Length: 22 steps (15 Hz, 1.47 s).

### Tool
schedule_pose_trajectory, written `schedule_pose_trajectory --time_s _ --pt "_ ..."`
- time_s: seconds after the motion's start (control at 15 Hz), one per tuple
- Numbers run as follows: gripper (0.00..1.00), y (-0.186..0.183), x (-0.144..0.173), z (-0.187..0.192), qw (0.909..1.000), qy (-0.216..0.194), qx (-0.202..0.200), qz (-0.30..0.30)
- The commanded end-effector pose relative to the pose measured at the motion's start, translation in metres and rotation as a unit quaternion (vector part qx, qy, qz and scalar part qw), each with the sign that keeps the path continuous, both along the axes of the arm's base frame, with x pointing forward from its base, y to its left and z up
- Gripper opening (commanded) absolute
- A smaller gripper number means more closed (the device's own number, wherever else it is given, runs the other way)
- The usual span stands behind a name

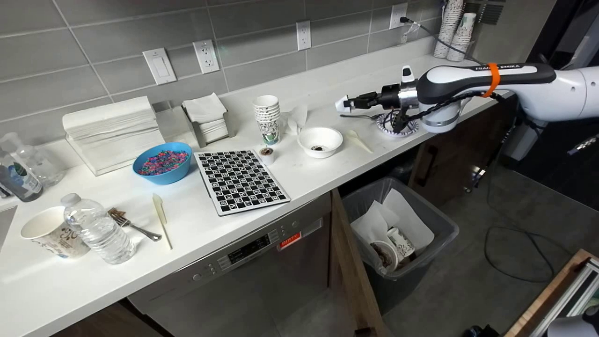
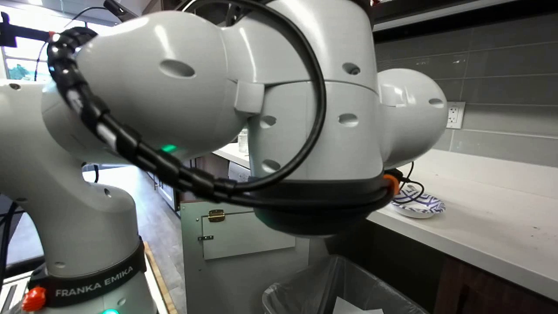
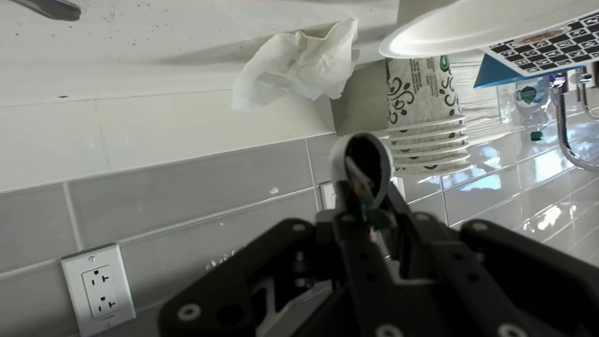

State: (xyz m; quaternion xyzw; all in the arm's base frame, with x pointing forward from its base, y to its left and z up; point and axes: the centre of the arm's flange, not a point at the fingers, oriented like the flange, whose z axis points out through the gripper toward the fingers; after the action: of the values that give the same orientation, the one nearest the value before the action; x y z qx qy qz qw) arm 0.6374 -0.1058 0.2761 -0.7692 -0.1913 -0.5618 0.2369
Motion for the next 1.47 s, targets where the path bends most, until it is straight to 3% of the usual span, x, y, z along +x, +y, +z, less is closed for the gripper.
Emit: schedule_pose_trajectory --time_s 0.0,0.07,0.13,0.93,1.4 --pt "0.16 0.0 0.0 -0.001 1.0 0.0 0.002 0.0" --pt "0.16 0.0 0.0 -0.002 1.0 -0.001 0.004 0.0" --pt "0.04 0.0 0.0 -0.002 1.0 -0.001 0.005 0.0" --pt "0.04 -0.018 -0.005 -0.01 0.9963 -0.011 0.085 -0.001" --pt "0.04 -0.012 -0.004 0.011 0.9924 -0.011 0.122 0.006"
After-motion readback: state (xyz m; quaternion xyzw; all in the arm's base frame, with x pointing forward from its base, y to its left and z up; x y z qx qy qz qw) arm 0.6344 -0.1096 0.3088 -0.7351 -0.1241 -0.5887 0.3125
